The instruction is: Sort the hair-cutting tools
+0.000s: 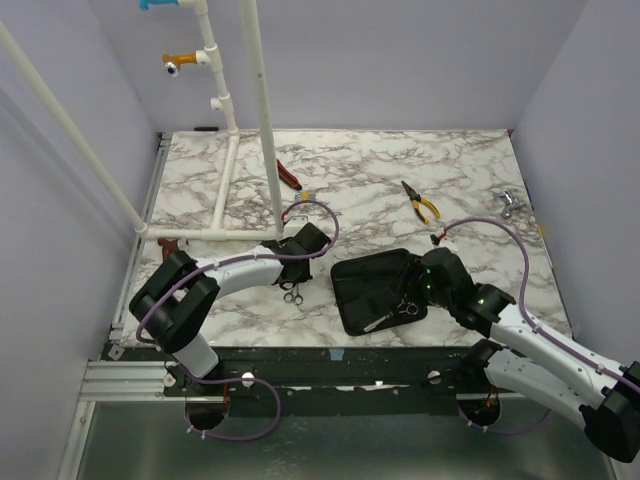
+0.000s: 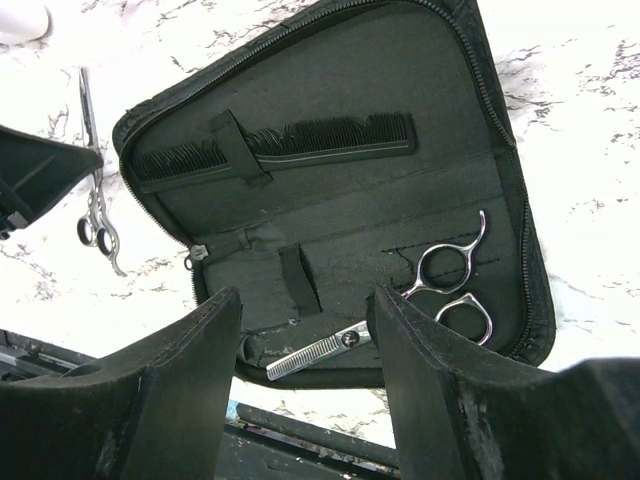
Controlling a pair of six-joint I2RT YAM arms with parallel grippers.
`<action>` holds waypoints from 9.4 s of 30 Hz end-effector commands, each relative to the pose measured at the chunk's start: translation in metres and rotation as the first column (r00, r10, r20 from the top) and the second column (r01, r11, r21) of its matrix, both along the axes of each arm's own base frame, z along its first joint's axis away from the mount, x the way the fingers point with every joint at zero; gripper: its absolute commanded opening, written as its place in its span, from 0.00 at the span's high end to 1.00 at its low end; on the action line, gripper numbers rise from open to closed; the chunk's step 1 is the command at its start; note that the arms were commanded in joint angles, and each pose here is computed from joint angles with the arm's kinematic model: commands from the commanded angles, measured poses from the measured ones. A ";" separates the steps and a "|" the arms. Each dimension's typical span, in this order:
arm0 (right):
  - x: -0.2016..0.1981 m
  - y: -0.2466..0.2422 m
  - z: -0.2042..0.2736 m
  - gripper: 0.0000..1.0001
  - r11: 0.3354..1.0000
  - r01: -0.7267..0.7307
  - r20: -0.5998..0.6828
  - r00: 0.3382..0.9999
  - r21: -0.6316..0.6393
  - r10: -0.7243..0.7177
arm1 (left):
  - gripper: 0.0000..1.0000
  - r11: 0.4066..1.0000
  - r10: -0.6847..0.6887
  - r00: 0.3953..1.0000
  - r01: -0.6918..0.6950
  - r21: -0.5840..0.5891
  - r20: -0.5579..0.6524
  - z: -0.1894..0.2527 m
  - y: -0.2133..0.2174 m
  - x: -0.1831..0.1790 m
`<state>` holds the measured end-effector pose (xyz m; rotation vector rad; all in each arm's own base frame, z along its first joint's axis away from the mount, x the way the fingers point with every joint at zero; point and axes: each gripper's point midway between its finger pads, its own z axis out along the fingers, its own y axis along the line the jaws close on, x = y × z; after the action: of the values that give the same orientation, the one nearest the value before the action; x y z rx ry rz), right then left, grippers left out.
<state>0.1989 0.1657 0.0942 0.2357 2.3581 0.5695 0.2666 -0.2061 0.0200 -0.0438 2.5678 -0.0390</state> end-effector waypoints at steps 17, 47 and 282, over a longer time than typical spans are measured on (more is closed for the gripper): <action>0.010 -0.045 -0.025 0.38 0.947 0.311 -0.005 0.950 -0.084 -0.313 | 1.00 0.881 -0.325 0.917 0.382 -0.280 0.230 0.108 -0.021 -0.093; 0.086 0.081 -0.065 0.36 0.961 -0.235 0.001 0.971 -0.146 0.238 | 1.00 0.817 -0.461 0.869 0.495 -0.296 0.182 0.079 -0.023 -0.143; -0.013 0.003 -0.054 0.35 0.989 0.097 -0.101 0.991 0.109 -0.086 | 0.14 0.745 -0.160 0.940 0.315 -0.589 0.300 0.100 -0.046 -0.075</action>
<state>0.1874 0.1609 0.0363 0.4546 2.4218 0.5814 0.1901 -0.2241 0.0999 0.0310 2.3137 -0.6633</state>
